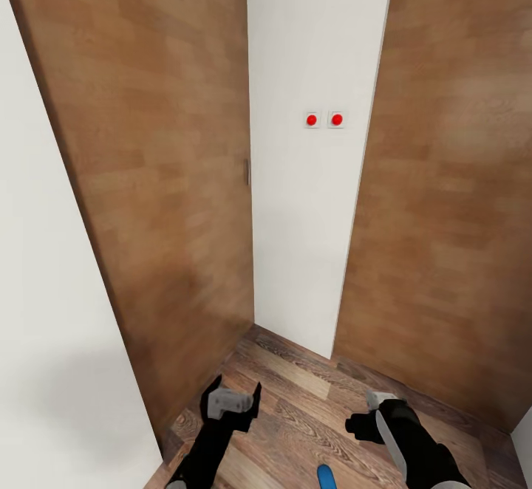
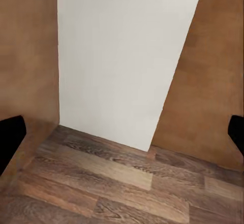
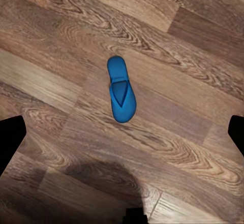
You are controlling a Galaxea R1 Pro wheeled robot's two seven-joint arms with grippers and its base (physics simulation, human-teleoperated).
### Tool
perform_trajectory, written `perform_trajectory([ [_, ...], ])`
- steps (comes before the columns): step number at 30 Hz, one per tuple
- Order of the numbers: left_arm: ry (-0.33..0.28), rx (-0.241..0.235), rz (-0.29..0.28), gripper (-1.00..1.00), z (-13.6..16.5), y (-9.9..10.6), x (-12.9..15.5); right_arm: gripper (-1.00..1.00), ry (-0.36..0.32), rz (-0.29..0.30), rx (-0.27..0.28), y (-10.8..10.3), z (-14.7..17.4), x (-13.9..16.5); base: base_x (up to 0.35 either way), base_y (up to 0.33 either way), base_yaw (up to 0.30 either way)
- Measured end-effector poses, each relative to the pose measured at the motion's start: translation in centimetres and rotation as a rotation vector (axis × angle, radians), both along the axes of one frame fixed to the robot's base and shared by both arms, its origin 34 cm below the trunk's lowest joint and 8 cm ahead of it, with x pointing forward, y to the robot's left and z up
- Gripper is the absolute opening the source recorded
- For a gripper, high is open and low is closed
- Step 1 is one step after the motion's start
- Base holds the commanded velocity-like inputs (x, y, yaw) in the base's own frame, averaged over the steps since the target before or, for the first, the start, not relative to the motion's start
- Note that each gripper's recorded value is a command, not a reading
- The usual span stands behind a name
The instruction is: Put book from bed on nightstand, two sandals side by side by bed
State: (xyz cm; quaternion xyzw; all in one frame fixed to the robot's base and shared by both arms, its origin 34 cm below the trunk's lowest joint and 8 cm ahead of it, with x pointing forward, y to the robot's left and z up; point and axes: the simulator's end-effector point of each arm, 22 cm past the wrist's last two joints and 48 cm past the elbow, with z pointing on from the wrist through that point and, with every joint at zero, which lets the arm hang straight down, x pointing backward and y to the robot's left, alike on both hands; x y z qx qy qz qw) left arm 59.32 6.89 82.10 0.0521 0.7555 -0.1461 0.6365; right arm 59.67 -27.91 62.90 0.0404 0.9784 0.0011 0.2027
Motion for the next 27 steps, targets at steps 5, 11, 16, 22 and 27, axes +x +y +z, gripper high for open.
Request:
perform_trajectory([
  [5,0.123,0.008,-0.030,1.00,0.3,0.1,1.8,1.00,0.049,0.002,0.003,0.2,-1.5,-1.5,0.000,0.000,0.000],
  [11,0.247,0.029,-0.158,1.00,1.7,-2.2,5.0,1.00,0.053,0.002,0.005,0.2,-1.7,-1.7,0.000,0.000,0.000],
  [16,0.381,-0.097,-0.507,1.00,1.6,-8.2,3.0,1.00,0.053,0.001,0.007,0.2,-1.7,-1.7,0.000,0.000,0.000],
  [22,0.385,-0.168,-0.623,1.00,3.0,-8.1,2.6,1.00,0.053,0.002,0.008,0.3,-1.7,-1.7,0.000,0.000,0.000],
  [27,0.387,-0.172,-0.582,1.00,2.9,-7.0,3.5,1.00,0.053,0.004,0.005,0.3,-1.7,-1.7,0.000,0.000,0.000],
])
